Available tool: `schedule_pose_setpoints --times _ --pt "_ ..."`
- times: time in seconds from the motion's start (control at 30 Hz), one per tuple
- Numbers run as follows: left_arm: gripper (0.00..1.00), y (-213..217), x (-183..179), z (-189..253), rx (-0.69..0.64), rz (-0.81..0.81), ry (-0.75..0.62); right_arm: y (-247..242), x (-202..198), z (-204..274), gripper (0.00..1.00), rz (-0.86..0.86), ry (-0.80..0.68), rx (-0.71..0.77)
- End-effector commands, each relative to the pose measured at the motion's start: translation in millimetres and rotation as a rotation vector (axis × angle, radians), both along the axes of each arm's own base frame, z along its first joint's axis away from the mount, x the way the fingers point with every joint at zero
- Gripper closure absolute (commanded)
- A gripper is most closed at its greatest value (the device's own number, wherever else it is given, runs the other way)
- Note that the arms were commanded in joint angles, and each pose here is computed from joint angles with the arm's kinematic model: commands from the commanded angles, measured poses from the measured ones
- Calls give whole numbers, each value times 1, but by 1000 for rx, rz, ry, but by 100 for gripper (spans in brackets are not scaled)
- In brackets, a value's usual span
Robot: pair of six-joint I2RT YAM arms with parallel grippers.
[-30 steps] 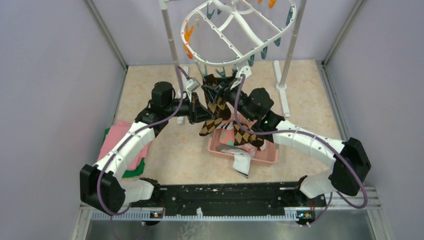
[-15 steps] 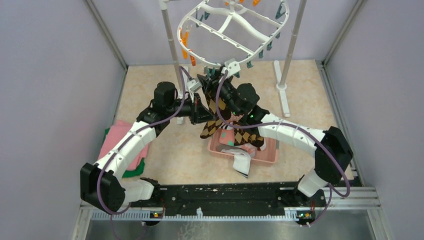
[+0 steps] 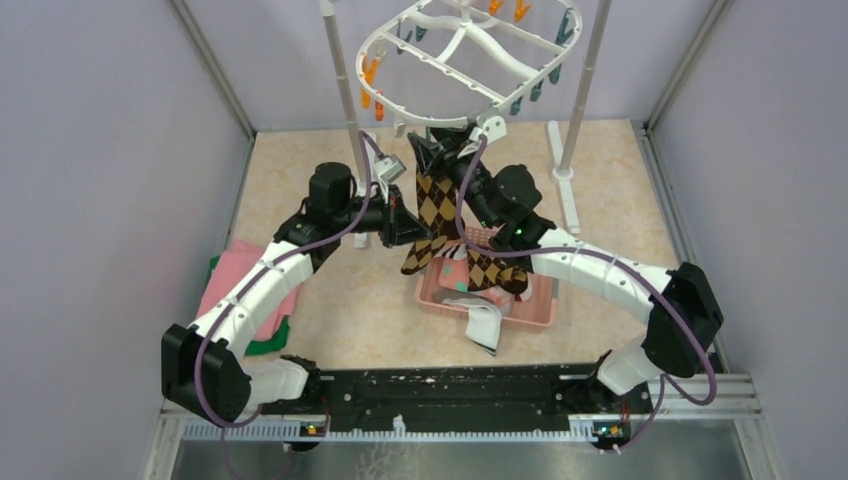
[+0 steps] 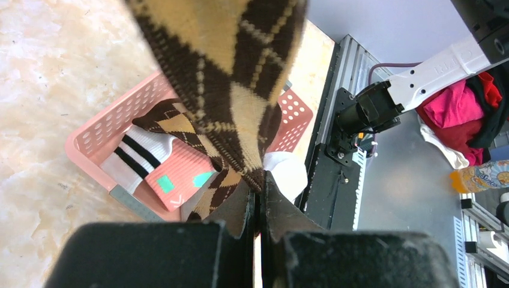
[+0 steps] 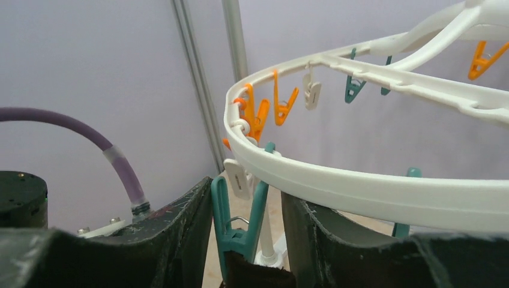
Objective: Remove the socks clipped to the hanger
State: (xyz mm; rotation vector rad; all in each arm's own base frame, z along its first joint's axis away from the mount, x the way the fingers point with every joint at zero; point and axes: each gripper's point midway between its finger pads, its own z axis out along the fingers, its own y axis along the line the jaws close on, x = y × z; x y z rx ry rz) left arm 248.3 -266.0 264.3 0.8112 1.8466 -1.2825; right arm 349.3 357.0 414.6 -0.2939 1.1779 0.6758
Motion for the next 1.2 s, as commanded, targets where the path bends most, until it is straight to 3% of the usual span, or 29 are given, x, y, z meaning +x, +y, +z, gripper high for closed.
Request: schedule_pose_setpoints --times 0.0,0.43,0.8,0.97,1.07,1.17 --pt "100 -4 0 17 -32 -11 -49 -15 -7 31 57 23 -30 73" --pt "100 -3 4 11 -19 11 -40 -14 -10 30 100 84 -24 93" --pt "100 10 -12 -40 70 40 61 -20 -6 17 100 133 25 109" --pt "100 8 -7 -36 69 43 44 -21 -5 13 100 142 48 110" --pt "100 -1 0 -21 50 25 14 -24 -4 8 88 133 70 108" --pt "100 -11 3 -13 49 -3 -18 -32 -5 -3 68 106 111 116"
